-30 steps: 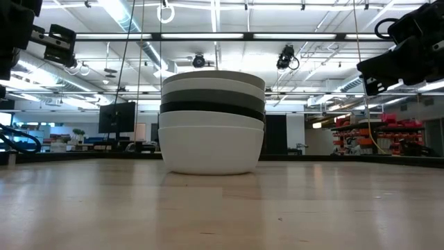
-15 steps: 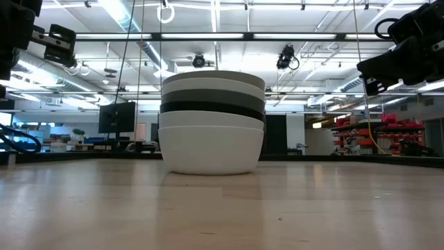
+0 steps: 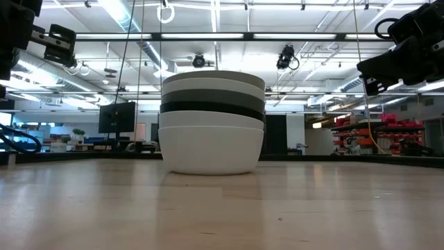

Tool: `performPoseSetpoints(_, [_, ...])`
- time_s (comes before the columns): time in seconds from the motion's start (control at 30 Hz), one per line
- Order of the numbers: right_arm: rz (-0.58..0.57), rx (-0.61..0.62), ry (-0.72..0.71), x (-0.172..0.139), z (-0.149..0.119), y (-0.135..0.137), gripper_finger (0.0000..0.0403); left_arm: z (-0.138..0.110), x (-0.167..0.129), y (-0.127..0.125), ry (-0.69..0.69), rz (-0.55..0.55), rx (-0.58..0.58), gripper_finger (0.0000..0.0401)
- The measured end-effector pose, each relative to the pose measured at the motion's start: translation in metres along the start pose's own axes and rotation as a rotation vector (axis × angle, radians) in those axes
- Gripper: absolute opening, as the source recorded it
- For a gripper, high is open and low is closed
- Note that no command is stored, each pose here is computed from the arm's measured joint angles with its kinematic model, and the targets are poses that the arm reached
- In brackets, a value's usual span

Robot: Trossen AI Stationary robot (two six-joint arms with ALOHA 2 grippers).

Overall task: Nest bowls inside each other
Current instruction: Return to Home Position

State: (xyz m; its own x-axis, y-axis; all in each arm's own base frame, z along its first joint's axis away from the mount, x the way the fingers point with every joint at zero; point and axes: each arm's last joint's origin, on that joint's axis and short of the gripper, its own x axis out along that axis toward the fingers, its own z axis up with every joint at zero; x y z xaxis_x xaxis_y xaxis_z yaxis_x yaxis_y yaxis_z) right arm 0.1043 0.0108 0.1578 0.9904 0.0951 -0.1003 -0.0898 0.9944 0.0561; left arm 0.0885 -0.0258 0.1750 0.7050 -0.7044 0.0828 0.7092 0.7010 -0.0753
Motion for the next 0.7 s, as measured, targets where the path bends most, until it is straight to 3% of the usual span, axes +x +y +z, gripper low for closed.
performPoseSetpoints(0.7, [0.0,0.0,0.0,0.0,0.0,0.0,0.0012,0.0,0.0,0.0,0.0,0.0,0.0,0.0033])
